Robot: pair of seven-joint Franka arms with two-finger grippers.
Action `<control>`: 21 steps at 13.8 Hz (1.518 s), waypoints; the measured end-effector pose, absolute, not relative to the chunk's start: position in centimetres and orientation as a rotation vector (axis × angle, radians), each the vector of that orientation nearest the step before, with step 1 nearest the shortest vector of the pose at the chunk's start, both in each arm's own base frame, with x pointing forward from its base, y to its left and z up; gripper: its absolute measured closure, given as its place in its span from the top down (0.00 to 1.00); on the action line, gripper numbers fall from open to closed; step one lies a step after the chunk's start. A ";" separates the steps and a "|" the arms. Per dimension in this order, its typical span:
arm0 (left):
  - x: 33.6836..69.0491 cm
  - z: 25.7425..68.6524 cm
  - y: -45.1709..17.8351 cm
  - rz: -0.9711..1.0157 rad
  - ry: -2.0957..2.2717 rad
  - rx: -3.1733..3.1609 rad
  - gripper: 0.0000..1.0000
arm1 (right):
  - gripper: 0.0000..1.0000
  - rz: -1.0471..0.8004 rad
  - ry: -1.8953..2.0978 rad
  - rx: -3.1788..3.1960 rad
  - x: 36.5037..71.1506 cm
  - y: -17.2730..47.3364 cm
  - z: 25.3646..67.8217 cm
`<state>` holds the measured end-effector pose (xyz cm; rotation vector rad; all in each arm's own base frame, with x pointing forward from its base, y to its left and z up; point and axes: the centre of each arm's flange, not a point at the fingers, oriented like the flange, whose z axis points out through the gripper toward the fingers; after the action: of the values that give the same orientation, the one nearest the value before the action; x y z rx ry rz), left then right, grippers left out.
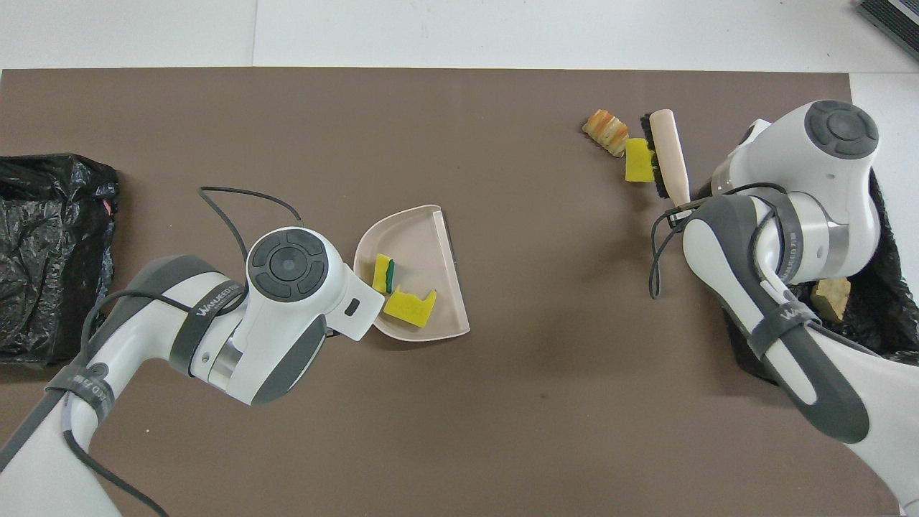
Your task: Sweep and dump trash in bin
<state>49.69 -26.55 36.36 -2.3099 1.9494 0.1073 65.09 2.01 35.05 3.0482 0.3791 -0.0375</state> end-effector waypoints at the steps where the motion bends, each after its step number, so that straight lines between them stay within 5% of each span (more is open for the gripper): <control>1: 49.7 36.4 -26.6 0.107 1.949 -2.310 0.31 | 0.26 -0.019 0.406 3.016 65.9 1.8 33.9; 6: 49.7 36.4 -26.5 0.107 1.947 -2.312 0.31 | 0.26 -0.023 0.501 2.976 67.2 4.7 32.2; 15: 49.7 36.4 -26.5 0.105 1.944 -2.314 0.31 | 0.26 -0.280 0.725 2.927 63.8 15.4 33.5; 21: 49.7 36.4 -26.5 0.104 1.944 -2.314 0.31 | 0.26 -0.126 0.722 2.852 66.5 13.9 37.3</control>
<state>49.72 -26.52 36.36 -2.3142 1.9440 0.1044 66.53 13.94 37.33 2.8518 0.7215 -0.1260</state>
